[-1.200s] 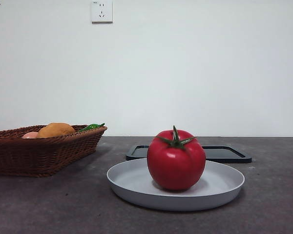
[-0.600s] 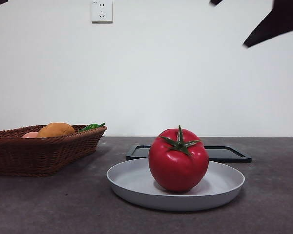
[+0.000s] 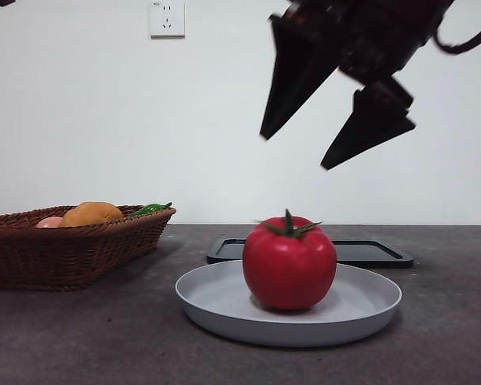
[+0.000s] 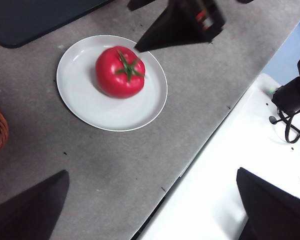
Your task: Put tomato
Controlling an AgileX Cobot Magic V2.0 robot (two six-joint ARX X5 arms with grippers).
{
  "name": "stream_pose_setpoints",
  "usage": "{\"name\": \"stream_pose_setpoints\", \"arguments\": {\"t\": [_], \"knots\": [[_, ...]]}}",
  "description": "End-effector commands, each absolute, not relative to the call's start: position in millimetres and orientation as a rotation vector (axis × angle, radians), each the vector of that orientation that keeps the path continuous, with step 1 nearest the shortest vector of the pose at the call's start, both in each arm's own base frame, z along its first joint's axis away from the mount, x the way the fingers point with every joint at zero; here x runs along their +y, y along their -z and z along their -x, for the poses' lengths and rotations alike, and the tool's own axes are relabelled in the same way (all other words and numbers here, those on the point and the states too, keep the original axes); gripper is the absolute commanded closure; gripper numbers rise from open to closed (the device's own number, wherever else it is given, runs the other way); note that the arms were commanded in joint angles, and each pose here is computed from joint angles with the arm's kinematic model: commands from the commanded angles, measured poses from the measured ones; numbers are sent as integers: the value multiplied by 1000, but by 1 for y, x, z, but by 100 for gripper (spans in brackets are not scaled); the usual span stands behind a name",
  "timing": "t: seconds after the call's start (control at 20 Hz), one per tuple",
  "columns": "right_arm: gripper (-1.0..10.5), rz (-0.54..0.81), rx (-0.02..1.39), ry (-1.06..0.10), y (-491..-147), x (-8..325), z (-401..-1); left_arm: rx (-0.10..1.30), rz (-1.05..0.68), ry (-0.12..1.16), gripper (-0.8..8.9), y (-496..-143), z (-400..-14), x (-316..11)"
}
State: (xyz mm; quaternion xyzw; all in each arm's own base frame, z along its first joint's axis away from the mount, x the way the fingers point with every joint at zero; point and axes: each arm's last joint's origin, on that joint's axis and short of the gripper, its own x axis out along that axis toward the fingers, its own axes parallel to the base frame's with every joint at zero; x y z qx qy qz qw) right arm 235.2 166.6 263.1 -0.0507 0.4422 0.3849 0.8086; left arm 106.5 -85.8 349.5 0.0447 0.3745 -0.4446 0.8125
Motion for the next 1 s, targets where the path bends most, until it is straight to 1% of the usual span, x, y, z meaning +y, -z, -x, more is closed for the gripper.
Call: {"name": "stream_pose_setpoints", "arguments": {"t": [0.05,0.2,0.3,0.45,1.0], "knots": [[454,141,957,-821,-255,180,-242,771,-110,971,282,-354,-107,-87],[454,163,1009,-823,-239,188,-245,771,-110,971,282,-354,-107,-87],[447,188,1024,-801,-231,193,-247,771,-110,971,282,-354,-107,-87],[338,245,1016,-719,-223,197,-250,771,-110,971,282,-354,-107,-87],[338,242,1029,-734,-217,203,-250,770,-110,971,283,-354,-107,-87]]}}
